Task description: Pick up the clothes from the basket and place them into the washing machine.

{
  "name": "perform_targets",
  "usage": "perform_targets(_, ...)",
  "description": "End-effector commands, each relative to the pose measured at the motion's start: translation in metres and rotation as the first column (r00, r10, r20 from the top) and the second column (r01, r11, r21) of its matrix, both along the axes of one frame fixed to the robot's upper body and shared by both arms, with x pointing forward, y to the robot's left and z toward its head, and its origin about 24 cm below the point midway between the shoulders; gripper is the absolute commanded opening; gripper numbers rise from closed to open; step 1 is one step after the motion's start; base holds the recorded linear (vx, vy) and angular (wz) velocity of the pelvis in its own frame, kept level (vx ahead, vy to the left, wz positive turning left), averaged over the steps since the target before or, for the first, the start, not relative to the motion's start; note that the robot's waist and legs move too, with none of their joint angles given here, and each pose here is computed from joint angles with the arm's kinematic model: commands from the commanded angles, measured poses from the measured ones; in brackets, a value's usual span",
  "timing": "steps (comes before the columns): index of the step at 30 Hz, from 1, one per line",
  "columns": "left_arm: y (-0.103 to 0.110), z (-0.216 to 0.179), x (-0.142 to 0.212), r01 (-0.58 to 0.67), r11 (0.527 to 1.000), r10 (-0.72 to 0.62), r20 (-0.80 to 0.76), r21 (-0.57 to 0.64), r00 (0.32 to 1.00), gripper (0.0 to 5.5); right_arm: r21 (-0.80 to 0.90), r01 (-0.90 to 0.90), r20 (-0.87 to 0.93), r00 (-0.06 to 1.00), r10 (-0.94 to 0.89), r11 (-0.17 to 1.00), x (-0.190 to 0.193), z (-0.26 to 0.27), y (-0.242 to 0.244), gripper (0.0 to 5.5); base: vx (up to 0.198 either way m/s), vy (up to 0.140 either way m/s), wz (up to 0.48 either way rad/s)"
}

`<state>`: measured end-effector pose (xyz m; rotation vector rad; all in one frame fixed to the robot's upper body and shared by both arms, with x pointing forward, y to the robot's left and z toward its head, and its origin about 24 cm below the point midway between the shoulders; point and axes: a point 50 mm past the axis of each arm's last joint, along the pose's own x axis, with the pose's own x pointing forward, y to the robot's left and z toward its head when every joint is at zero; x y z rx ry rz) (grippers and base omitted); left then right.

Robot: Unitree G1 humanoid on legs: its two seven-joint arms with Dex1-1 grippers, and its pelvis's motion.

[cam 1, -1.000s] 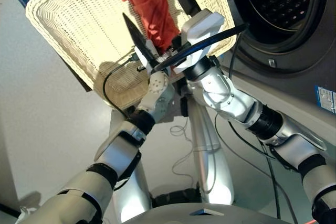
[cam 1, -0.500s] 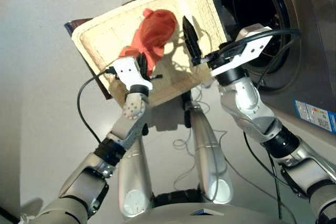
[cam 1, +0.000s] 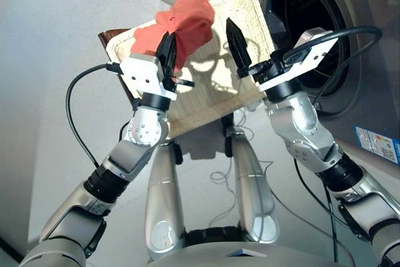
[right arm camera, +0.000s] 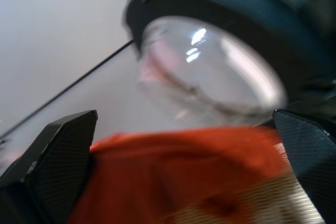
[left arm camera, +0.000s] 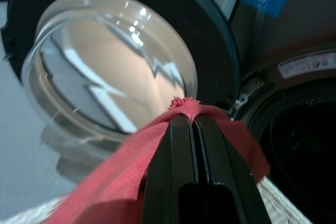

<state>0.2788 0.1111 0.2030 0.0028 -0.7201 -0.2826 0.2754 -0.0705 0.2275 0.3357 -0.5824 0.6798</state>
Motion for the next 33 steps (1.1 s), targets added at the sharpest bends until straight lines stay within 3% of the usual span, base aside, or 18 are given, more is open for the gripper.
perform_targets(1,-0.016,0.038,-0.038,0.207,0.977,-0.189,0.239,-0.054,0.952,0.00,-0.088,-0.078,0.188,0.978,0.093,0.993,-0.014,0.029,0.006,5.50,0.000,0.000,0.000)
perform_targets(4,-0.017,0.043,-0.044,0.259,0.964,-0.233,0.271,-0.064,0.934,0.00,-0.275,0.097,0.286,0.958,-0.015,0.957,-0.001,0.026,-0.002,5.50,0.000,0.000,0.000)
perform_targets(8,-0.019,0.048,-0.049,0.306,0.950,-0.277,0.297,-0.056,0.914,0.00,-0.518,0.405,0.480,0.867,-0.136,0.753,0.026,0.025,-0.017,5.50,0.000,0.000,0.000)
perform_targets(11,-0.021,0.053,-0.052,0.338,0.939,-0.302,0.318,-0.066,0.899,0.00,-0.587,0.492,0.542,0.829,-0.140,0.643,0.037,0.022,-0.018,5.50,0.000,0.000,0.000)
perform_targets(16,-0.028,0.059,-0.055,0.380,0.924,-0.344,0.345,-0.042,0.873,0.00,-0.602,0.663,0.697,0.708,-0.112,0.444,0.049,0.028,-0.016,5.50,0.000,0.000,0.000)
perform_targets(24,-0.030,0.064,-0.055,0.392,0.919,-0.352,0.364,-0.041,0.862,0.00,-0.567,0.780,0.784,0.610,-0.117,0.266,0.058,0.025,-0.028,5.50,0.000,0.000,0.000)
perform_targets(33,-0.031,0.061,-0.052,0.392,0.918,-0.350,0.340,-0.064,0.873,0.00,-0.502,0.847,0.839,0.526,-0.136,0.176,0.057,0.022,-0.037,5.50,0.000,0.000,0.000)
